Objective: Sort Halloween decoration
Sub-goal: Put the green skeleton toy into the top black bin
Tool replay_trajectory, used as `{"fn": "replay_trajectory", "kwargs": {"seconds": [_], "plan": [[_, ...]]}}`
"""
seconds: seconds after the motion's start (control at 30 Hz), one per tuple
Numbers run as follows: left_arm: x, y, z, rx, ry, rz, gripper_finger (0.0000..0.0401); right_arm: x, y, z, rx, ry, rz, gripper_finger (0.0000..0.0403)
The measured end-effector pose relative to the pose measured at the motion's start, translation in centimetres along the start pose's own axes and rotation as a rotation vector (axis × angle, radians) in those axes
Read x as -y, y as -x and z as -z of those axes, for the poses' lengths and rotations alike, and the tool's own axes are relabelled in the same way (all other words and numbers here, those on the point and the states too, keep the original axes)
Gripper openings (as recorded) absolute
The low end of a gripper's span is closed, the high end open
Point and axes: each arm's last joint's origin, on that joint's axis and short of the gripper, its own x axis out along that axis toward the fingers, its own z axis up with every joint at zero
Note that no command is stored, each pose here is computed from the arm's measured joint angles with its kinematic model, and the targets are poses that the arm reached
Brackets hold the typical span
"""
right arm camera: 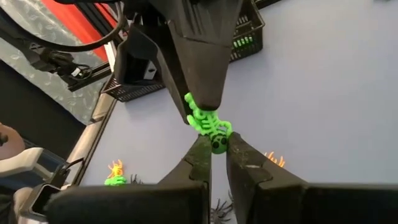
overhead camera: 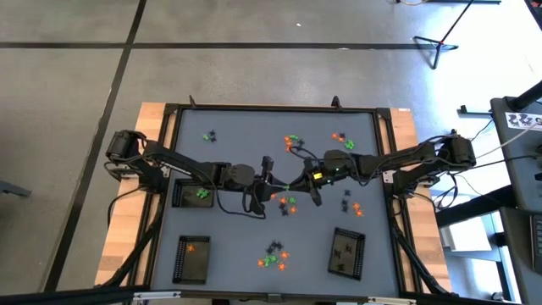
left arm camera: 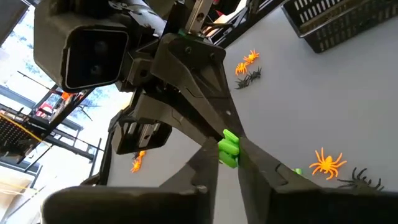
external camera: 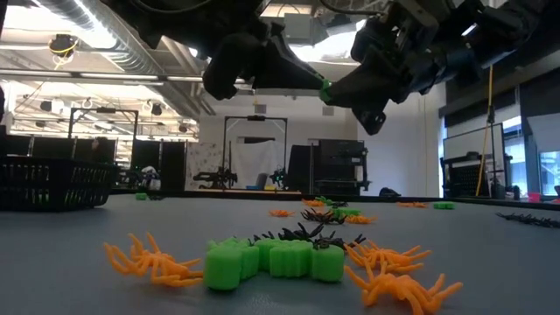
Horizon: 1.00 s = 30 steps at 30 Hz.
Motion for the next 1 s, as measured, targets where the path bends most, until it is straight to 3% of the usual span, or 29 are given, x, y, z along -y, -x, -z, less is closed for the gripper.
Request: {"fn": "replay_trajectory", "kwargs": {"seconds": [0.13,0.3,0.47,0.63,0.77,1.0], "plan": [[0.0,0.0,0.0,-0.005,0.001,0.003,0.0007,0.0,0.0,0.0,0.004,0.000,0.012,0.0026],[0.0,0.0,0.2,-0.032,0.004,-0.007,0.0009,0.1,0.0,0.0,0.012,0.027,0.038,0.0026],[-0.1,0.8,0.2,-0.128,0.008,-0.058,0.0004,-0.1,0.3,-0.4,0.039,0.042,0.042,0.0026],[-0.3,2.8,0.3,-0.242,0.034,-0.034,0.0004,-0.7,1.1,-1.2,0.075,0.083,0.018,0.0025],[-0.7,5.4,0.2,-0.340,0.121,-0.012,0.0004,-0.9,1.6,-1.6,0.103,0.112,0.040,0.0025],[-0.4,11.1,1.6,-0.652,0.345,0.055,0.0004,-1.0,1.8,-1.8,0.118,0.152,0.060,0.0025]]}}
